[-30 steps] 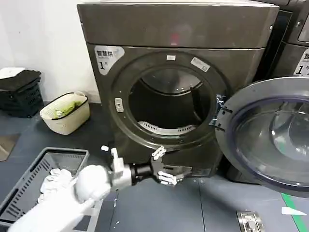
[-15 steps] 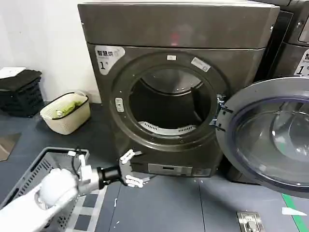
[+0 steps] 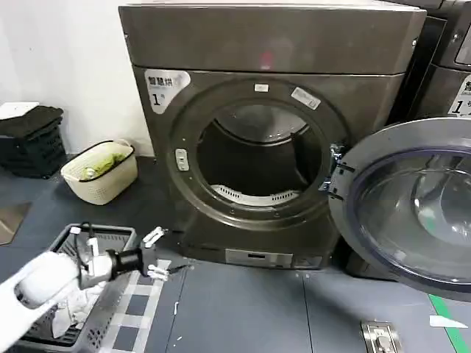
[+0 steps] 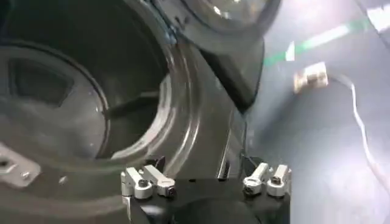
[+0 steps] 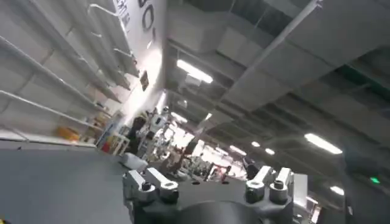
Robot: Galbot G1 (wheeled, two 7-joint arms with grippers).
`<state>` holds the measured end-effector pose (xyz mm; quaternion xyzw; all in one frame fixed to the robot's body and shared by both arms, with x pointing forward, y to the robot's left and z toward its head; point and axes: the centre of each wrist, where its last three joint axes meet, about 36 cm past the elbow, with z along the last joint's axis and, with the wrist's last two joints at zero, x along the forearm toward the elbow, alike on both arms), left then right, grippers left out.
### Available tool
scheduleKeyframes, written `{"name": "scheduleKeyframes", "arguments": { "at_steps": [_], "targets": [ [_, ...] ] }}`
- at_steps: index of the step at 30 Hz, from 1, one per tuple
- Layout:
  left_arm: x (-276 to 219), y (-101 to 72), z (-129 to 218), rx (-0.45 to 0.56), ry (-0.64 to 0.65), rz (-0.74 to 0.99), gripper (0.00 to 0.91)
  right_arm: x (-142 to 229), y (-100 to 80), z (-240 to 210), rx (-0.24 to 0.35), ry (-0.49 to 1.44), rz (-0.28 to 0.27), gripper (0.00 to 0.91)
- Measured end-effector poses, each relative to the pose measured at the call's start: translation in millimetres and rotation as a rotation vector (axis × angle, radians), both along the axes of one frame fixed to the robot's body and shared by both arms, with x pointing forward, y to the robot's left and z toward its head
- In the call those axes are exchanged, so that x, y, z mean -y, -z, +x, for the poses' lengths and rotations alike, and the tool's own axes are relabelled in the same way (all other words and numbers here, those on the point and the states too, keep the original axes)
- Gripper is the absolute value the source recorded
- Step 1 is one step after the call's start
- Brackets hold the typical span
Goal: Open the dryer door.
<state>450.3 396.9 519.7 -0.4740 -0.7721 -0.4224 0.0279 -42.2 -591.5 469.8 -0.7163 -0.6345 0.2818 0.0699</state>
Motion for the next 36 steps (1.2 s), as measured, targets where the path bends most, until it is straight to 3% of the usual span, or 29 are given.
{"name": "scheduleKeyframes", "arguments": {
  "at_steps": [16, 27, 36],
  "targets": [
    [-93.3, -28.1, 28.5, 0.198, 0.154, 0.540, 0.907, 4.5, 17.5, 6.9, -0.006, -0.019, 0.018, 0.907],
    [-103.0, -39.9, 59.3, 0.234, 0.306, 0.798, 0.907, -0.6, 23.0, 4.9, -0.017, -0.025, 0.021, 0.907],
    [-80.8, -56.2, 117.1, 0.267, 0.538, 0.924, 0.907, -4.8, 24.6, 0.9, -0.022, -0.026, 0.019, 0.907]
  ]
}}
